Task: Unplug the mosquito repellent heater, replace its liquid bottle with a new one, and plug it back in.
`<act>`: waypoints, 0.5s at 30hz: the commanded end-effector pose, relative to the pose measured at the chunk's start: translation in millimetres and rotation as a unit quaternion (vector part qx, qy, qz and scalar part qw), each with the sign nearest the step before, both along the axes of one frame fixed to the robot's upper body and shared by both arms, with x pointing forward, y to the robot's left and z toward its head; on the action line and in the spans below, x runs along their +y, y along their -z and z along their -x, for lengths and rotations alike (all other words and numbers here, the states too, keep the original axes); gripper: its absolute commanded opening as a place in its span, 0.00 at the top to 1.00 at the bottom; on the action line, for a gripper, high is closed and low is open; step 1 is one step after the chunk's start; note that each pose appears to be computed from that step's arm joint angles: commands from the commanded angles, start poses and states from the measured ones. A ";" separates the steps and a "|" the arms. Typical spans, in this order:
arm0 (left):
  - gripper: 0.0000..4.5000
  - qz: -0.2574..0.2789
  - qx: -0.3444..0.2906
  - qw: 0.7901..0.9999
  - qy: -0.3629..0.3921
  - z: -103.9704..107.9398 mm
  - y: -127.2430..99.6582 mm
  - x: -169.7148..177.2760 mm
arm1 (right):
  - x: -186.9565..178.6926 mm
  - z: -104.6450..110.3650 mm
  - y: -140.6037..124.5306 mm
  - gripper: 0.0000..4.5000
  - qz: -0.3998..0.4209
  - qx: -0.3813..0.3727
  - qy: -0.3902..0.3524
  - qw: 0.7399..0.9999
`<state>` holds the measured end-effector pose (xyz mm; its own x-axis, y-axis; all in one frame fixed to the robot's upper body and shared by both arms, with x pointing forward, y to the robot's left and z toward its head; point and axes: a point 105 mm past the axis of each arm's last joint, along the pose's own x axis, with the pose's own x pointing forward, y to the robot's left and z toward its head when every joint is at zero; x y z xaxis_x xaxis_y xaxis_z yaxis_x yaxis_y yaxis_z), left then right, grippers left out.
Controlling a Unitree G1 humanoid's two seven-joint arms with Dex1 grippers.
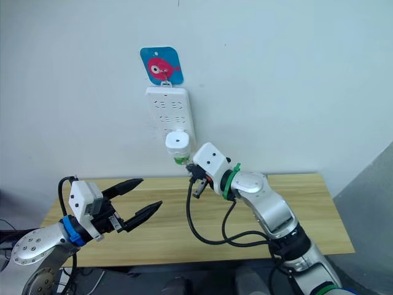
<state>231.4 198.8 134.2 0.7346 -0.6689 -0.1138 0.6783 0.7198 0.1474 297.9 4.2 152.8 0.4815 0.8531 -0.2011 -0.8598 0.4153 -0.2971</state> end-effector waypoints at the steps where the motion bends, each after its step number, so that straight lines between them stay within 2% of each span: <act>1: 0.00 -0.056 -0.011 0.998 -0.001 3.5 -4.3 24.5 | -25.4 7.8 -17.6 0.96 0.007 -0.023 -0.016 1.000; 3: 0.00 -0.082 0.000 0.996 0.024 8.6 -1.6 32.8 | -42.0 15.5 -16.8 0.86 0.025 -0.009 -0.036 0.999; 5: 0.00 -0.106 0.011 0.993 0.044 11.4 -0.1 41.9 | -60.9 29.7 -10.2 0.71 0.066 0.007 -0.073 0.995; 7: 0.00 -0.112 0.025 0.992 0.047 9.3 -1.1 49.6 | -79.1 34.1 -7.0 0.55 0.098 0.011 -0.078 0.992; 13: 0.00 -0.149 0.077 0.984 0.062 6.5 1.5 60.2 | -138.5 27.0 -3.1 0.06 0.196 -0.002 -0.033 0.980; 14: 0.00 -0.156 0.082 0.983 0.058 5.0 2.4 61.5 | -148.9 25.8 0.2 0.00 0.217 -0.002 -0.026 0.976; 15: 0.00 -0.167 0.081 0.981 0.051 3.0 2.9 63.1 | -159.2 25.4 3.3 0.00 0.235 -0.002 -0.021 0.972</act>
<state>225.3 257.9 128.2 0.6039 -0.6683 -0.4344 0.7905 0.5716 0.2197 269.7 -143.6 142.5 0.4192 0.7085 -0.5677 -0.8947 0.2161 -0.3910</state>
